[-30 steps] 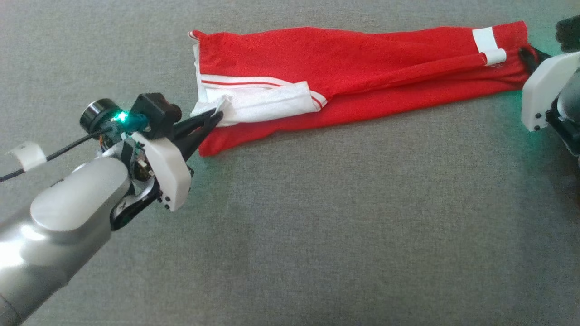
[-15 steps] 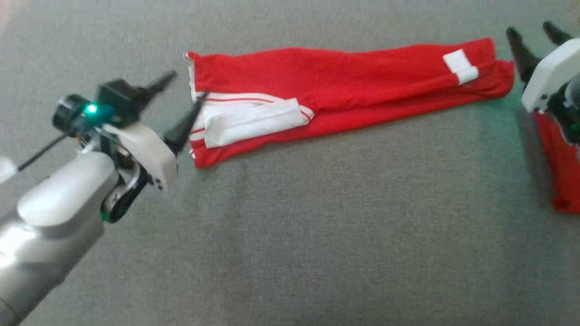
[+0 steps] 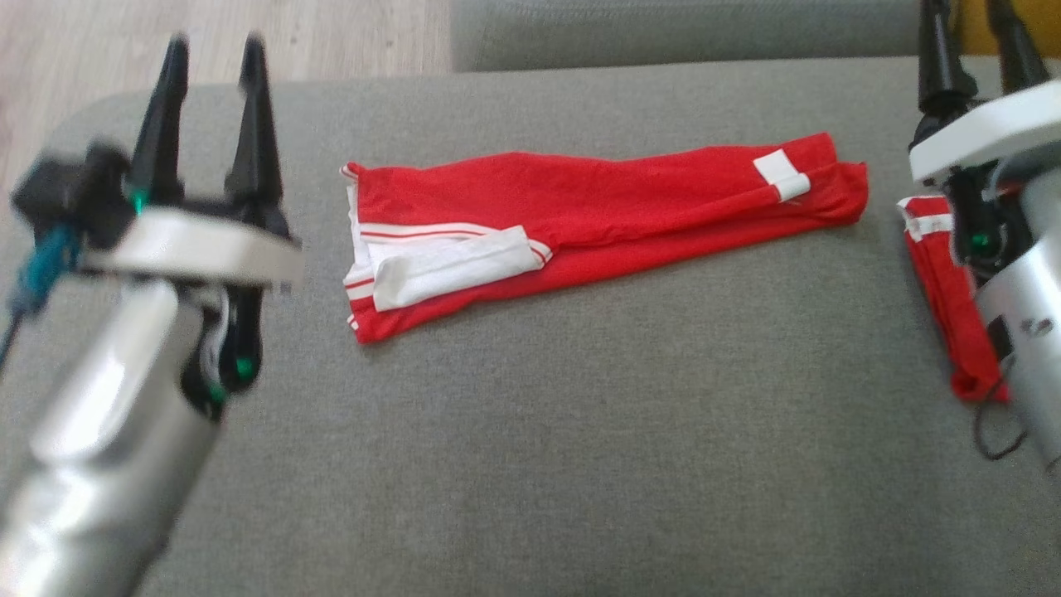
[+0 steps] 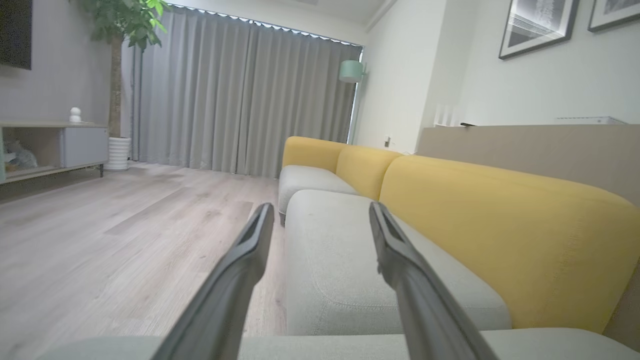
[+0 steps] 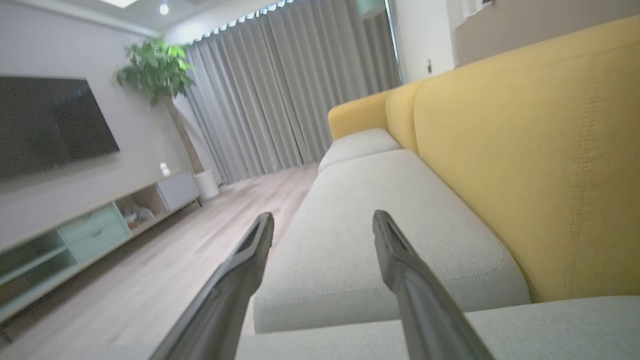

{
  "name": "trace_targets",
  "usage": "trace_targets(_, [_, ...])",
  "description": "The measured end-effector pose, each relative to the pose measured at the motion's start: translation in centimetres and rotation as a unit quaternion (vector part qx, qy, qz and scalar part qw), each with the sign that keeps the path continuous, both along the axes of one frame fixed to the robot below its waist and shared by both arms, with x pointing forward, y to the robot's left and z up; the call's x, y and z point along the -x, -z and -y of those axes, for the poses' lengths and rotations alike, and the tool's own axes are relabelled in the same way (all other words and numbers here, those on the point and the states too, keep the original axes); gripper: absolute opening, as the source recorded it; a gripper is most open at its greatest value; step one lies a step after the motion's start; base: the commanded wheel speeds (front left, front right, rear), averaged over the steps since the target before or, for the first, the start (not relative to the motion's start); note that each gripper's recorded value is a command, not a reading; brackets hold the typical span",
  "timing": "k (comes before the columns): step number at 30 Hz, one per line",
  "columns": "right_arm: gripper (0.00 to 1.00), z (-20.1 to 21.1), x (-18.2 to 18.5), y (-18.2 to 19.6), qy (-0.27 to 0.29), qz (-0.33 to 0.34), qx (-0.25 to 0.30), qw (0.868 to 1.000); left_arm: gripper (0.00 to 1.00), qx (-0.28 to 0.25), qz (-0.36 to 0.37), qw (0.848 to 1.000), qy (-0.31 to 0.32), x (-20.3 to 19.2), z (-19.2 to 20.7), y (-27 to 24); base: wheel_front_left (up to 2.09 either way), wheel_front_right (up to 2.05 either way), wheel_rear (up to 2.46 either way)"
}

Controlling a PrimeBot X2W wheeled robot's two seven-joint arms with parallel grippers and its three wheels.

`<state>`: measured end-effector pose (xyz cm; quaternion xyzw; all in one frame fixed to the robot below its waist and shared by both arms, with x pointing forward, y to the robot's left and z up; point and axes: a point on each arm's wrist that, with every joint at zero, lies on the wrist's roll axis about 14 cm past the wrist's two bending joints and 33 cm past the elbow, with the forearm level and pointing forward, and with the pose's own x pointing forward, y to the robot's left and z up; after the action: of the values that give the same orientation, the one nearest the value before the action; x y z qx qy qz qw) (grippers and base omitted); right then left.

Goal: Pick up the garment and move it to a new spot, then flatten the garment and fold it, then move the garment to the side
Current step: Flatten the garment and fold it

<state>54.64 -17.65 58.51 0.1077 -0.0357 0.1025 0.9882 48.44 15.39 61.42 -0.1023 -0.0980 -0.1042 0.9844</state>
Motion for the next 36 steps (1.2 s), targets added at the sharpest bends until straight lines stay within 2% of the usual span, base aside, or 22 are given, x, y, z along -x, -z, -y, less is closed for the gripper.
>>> trace_targets(2, [1.0, 0.0, 0.8, -1.1, 0.01, 0.025, -0.031, 0.999, 1.0, 0.014, -0.008, 1.0, -0.017, 1.2, -0.6, 1.2, 0.0, 0.0, 0.0])
trace_targets(6, [1.0, 0.1, 3.5, -1.8, 0.035, 0.07, -0.056, 0.995, 1.0, 0.026, -0.042, 0.998, -0.032, 4.0, -0.6, 5.0, 0.0, 0.0, 0.0])
trace_targets(8, [1.0, -0.6, 5.7, -0.1, 0.051, 0.064, -0.084, 0.993, 1.0, 0.034, -0.053, 0.997, -0.036, 5.3, -0.3, 6.4, 0.0, 0.0, 0.0])
trace_targets(10, [1.0, -1.7, 8.0, 2.9, 0.053, 0.038, -0.078, 0.995, 1.0, 0.031, -0.061, 0.997, -0.035, 6.4, 0.2, 7.5, 0.0, 0.0, 0.0])
trace_targets(13, [1.0, -1.2, 11.0, 7.4, 0.067, -0.014, -0.078, 0.995, 1.0, 0.039, -0.081, 0.995, -0.046, 7.7, 0.3, 9.3, 0.0, 0.0, 0.0])
trace_targets(17, [1.0, -1.5, 12.4, 9.5, 0.064, -0.043, -0.094, 0.993, 1.0, 0.043, -0.093, 0.994, -0.048, 8.4, 0.4, 10.6, 0.0, 0.0, 0.0])
trace_targets(21, [1.0, -2.5, 12.0, 9.4, 0.05, -0.04, -0.092, 0.994, 1.0, 0.044, -0.09, 0.994, -0.047, 8.1, 0.3, 10.9, 0.0, 0.0, 0.0])
trace_targets(26, [1.0, -3.0, 10.4, 9.7, 0.042, -0.038, -0.063, 0.996, 1.0, 0.037, -0.089, 0.994, -0.043, 7.0, 0.2, 11.2, 0.0, 0.0, 0.0])
trace_targets(31, [1.0, -1.3, 5.6, 9.9, 0.067, -0.047, -0.017, 0.996, 1.0, 0.035, -0.083, 0.995, -0.037, 4.9, 0.1, 11.4, 0.0, 0.0, 0.0])
trace_targets(36, [1.0, 0.7, 1.8, 11.9, 0.1, -0.102, 0.014, 0.99, 1.0, 0.038, -0.101, 0.993, -0.042, 4.2, -0.2, 12.9, 0.0, 0.0, 0.0])
